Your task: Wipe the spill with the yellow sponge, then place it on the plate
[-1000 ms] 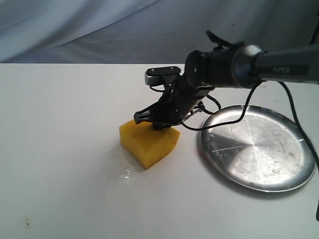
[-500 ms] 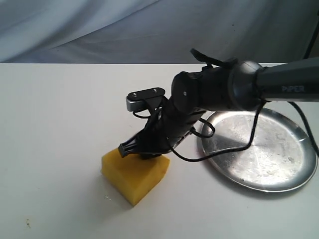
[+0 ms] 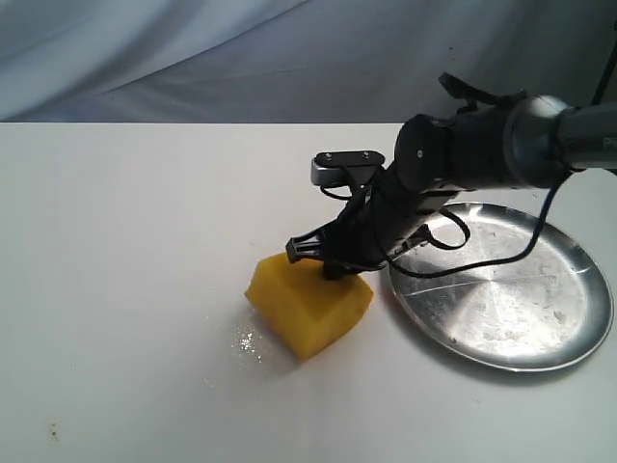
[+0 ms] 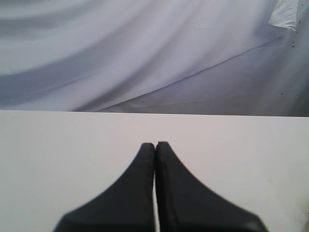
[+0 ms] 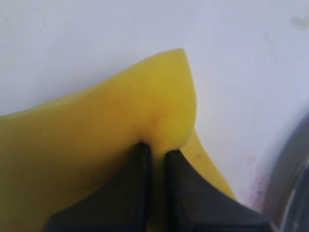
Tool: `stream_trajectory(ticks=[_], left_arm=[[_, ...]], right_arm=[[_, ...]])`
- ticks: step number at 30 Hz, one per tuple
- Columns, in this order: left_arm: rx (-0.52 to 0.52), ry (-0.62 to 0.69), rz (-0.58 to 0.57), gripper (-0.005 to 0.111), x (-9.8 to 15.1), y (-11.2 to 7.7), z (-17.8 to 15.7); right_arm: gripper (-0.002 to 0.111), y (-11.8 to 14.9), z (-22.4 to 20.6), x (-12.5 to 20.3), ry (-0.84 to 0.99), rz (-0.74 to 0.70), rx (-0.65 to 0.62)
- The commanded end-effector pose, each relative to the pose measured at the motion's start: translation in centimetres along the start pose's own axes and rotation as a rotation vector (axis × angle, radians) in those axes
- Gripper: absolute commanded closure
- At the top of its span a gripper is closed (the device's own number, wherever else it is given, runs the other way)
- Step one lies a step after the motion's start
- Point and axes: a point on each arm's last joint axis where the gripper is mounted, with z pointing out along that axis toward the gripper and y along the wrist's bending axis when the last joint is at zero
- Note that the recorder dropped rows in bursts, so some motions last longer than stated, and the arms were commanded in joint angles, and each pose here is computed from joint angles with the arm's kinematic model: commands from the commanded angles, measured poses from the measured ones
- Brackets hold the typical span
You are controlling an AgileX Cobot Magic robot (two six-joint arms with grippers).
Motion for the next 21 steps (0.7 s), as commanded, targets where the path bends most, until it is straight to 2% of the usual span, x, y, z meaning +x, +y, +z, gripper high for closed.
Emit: stream_trajectory(ticks=[1, 6, 12, 15, 18, 21], left_arm=[[0.001, -0.001, 0.000, 0.105, 0.1, 0.0, 0.0], [0.001, -0.001, -0.002, 0.105, 0.1, 0.0, 0.0], [0.001, -0.001, -0.002, 0.105, 0.1, 0.0, 0.0], [0.001, -0.001, 0.000, 0.105, 0.1, 0.0, 0.0], [0.001, -0.001, 0.000, 0.105, 0.1, 0.0, 0.0], [0.001, -0.001, -0.003, 0.105, 0.1, 0.0, 0.0]], right_arm=[[0.108, -0.3, 1.8, -2.1, 0.023, -0.008, 0.014], [0.108, 2.4, 3.7, -4.6, 0.035, -0.026, -0.022], [0.108, 8.1, 5.0, -5.2, 0.049, -0.132, -0.079], [0.108, 11.5, 5.3, -4.0, 0.061, -0.186, -0.119], [0.108, 15.1, 5.4, -1.2, 0.166, -0.305, -0.138], [0.108, 16.6, 5.1, 0.9, 0.245, -0.383, -0.136]])
